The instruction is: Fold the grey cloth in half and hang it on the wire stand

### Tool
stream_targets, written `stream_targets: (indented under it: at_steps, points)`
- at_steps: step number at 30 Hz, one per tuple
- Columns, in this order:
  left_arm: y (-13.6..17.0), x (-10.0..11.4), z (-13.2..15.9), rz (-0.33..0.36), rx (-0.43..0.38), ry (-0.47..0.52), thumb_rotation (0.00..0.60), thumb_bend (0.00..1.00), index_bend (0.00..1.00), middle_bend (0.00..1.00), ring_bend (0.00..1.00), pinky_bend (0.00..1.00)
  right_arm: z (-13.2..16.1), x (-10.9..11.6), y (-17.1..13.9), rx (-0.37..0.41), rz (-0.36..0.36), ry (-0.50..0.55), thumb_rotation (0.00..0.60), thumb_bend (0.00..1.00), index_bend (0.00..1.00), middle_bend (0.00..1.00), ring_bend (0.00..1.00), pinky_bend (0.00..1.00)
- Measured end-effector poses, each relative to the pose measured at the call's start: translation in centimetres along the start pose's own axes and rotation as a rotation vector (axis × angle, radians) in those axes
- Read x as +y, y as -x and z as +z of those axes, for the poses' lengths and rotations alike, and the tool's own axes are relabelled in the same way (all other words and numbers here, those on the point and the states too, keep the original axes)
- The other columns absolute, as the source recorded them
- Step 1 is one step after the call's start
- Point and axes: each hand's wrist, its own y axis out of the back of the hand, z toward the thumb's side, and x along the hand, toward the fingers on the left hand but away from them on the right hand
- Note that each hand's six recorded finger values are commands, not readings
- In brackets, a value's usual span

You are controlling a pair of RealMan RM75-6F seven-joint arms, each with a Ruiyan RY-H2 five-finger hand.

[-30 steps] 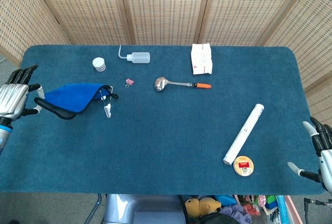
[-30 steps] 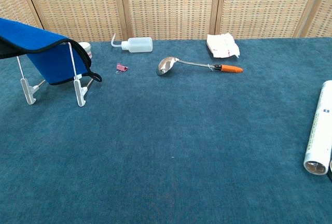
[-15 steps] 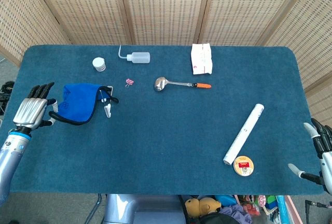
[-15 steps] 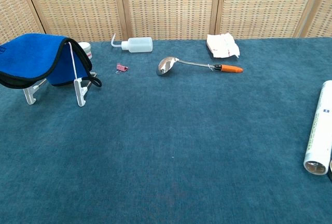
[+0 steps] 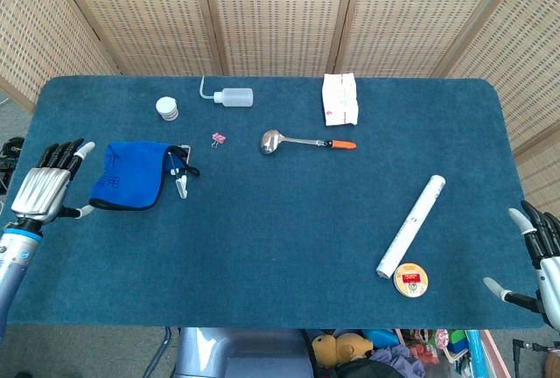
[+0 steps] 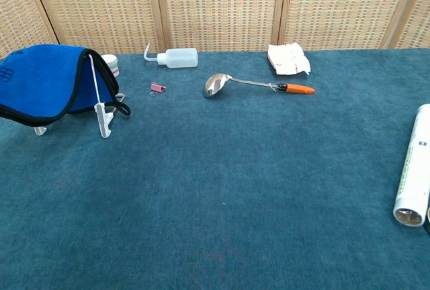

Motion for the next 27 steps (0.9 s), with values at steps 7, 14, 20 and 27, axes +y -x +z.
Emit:
stream_targets:
  at_steps: [7, 14, 20, 27]
  points:
    - [1.7, 1.7, -0.9, 0.056, 0.009, 0.027, 0.600, 0.14, 0.00, 0.00, 0.00, 0.00, 0.2, 0.1, -0.1, 0.006, -0.003, 0.004, 0.600, 0.00, 0.00, 0.00, 0.00, 0.00]
    - [5.7, 3.9, -1.1, 0.139, 0.033, 0.068, 0.600, 0.14, 0.00, 0.00, 0.00, 0.00, 0.4, -0.1, -0.2, 0.015, 0.002, -0.002, 0.600, 0.00, 0.00, 0.00, 0.00, 0.00]
    - [9.6, 3.1, -0.7, 0.133, 0.106, 0.029, 0.600, 0.13, 0.00, 0.00, 0.00, 0.00, 0.6, -0.4, -0.2, 0.018, 0.001, -0.029, 0.600, 0.00, 0.00, 0.00, 0.00, 0.00]
    - [13.6, 1.3, 1.4, 0.125, 0.130, 0.039, 0.600, 0.13, 0.00, 0.00, 0.00, 0.00, 0.3, -0.4, -0.1, -0.014, -0.050, -0.133, 0.600, 0.00, 0.00, 0.00, 0.00, 0.00]
